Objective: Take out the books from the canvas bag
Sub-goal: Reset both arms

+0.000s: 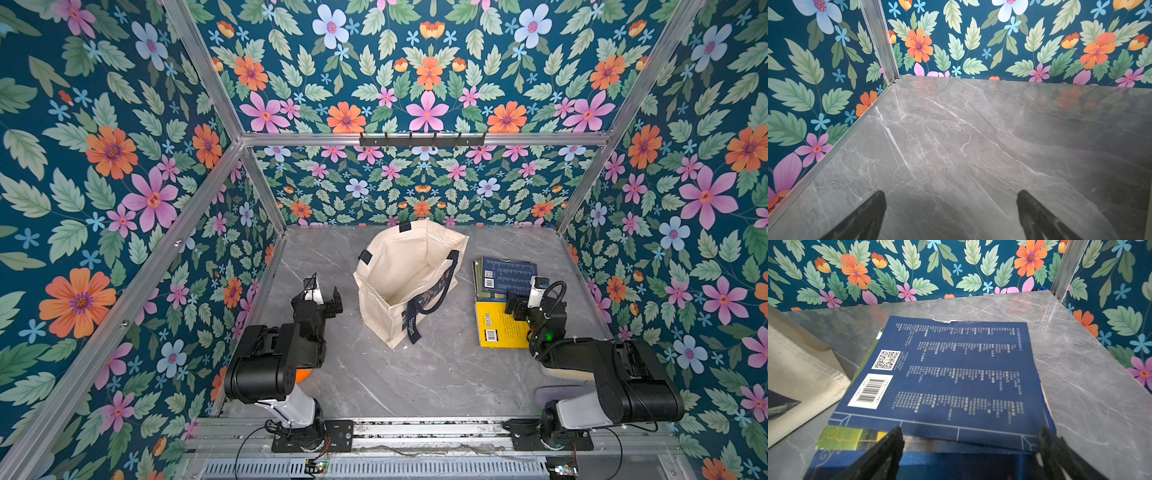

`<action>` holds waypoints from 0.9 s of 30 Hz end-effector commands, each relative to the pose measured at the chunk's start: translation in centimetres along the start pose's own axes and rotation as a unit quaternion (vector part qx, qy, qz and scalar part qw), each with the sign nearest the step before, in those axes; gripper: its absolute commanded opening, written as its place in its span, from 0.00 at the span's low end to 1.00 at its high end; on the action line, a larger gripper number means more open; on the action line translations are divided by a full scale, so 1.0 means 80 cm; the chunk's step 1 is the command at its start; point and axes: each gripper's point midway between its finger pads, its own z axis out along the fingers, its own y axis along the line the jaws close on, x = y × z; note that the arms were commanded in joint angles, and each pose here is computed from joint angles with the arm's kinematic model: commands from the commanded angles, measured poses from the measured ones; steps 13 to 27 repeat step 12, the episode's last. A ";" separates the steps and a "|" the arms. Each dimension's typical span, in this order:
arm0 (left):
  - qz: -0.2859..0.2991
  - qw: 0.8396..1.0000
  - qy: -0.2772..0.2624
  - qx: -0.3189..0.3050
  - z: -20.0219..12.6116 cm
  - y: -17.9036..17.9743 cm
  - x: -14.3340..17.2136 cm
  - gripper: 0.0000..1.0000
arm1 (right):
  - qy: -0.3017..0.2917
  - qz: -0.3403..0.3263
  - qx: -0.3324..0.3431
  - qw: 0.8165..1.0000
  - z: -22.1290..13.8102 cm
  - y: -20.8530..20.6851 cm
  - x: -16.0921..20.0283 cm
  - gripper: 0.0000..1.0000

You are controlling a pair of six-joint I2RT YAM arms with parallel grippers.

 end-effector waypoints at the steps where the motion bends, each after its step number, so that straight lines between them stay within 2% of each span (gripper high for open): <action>1: 0.004 1.000 -0.013 -0.001 0.000 0.000 -0.008 1.00 | -0.010 -0.009 -0.005 1.000 0.000 0.003 -0.007 0.99; 27: 0.004 1.000 -0.013 0.000 -0.001 0.000 -0.008 1.00 | -0.014 -0.005 0.010 1.000 -0.002 -0.005 -0.007 0.99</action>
